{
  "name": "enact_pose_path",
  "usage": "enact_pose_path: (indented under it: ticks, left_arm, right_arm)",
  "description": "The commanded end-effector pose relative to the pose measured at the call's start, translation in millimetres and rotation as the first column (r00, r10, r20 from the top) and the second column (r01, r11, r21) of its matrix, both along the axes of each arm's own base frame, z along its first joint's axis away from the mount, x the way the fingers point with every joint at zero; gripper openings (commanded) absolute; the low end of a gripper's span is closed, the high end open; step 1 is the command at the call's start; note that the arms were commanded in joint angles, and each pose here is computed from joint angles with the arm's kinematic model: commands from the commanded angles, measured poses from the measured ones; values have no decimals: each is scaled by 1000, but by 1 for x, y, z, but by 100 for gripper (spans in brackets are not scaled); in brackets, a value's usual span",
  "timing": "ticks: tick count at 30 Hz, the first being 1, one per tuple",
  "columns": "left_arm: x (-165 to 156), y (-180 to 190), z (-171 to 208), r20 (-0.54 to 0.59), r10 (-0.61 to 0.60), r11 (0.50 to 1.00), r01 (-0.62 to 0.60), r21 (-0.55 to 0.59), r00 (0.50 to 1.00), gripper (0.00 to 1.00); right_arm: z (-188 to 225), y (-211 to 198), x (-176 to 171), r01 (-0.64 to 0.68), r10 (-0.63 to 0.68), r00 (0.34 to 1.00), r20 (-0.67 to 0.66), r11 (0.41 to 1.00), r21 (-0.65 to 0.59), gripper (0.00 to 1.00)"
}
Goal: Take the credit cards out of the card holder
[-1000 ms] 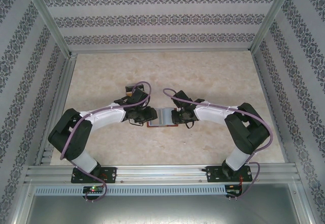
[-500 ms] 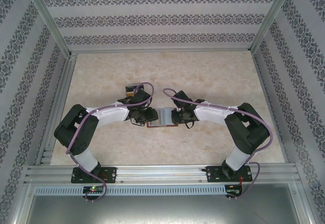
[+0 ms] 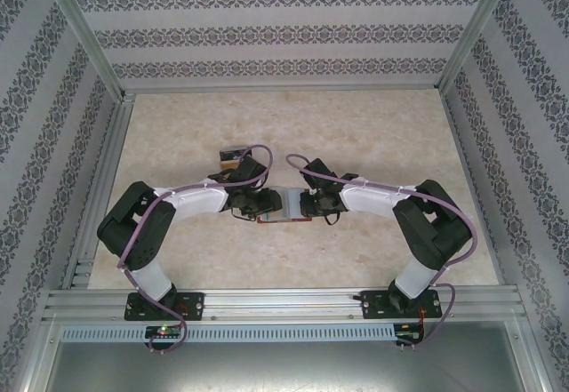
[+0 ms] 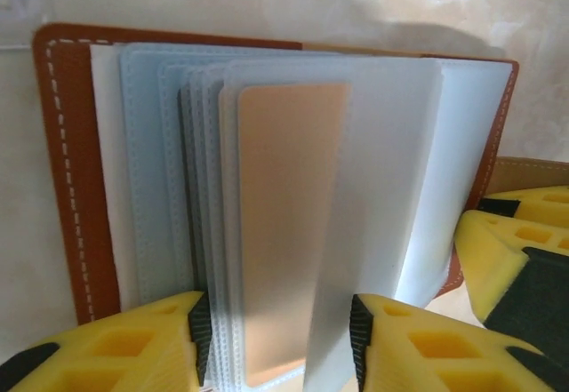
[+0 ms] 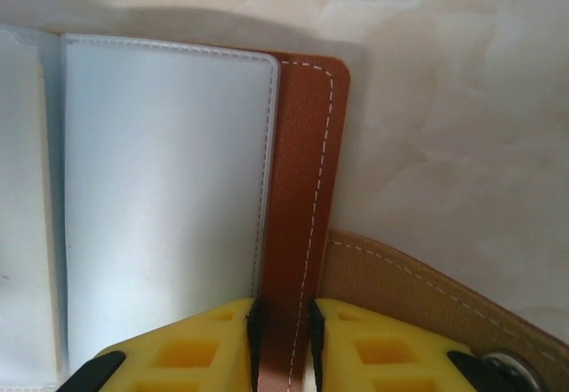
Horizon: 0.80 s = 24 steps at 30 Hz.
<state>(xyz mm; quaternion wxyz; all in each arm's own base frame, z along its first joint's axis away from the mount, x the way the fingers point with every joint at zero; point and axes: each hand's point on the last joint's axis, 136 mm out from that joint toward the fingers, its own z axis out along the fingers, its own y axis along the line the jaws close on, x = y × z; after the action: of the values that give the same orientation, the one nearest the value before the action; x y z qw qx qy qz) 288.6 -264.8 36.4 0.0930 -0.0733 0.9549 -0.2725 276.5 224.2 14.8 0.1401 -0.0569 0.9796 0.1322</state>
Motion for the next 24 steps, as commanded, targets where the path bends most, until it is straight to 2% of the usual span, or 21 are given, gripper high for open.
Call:
enact_pose_path:
  ticks: [1, 3, 6, 8, 17, 24]
  left_arm:
    - [1, -20, 4, 22, -46, 997, 47, -56, 999, 53]
    - [1, -20, 5, 25, -49, 997, 51, -59, 998, 58]
    - [1, -20, 6, 26, -54, 997, 56, -58, 998, 79]
    - [1, -21, 7, 30, -59, 996, 61, -63, 998, 85]
    - [2, -22, 17, 57, -68, 995, 72, -70, 996, 99]
    - [4, -23, 42, 114, -98, 991, 108, -84, 989, 99]
  right_arm:
    - [-18, -1, -14, -10, 9, 997, -71, 1000, -18, 26]
    - [-18, 0, -15, -11, 10, 997, -73, 1000, -19, 26]
    - [-19, 0, -15, -11, 9, 997, -77, 1000, -19, 26]
    - [-20, 0, -15, -12, 10, 997, -78, 1000, -18, 26]
    - [-18, 2, -13, -5, 4, 997, -79, 1000, -6, 28]
    - [-16, 1, -11, 7, -6, 997, -75, 1000, 6, 33]
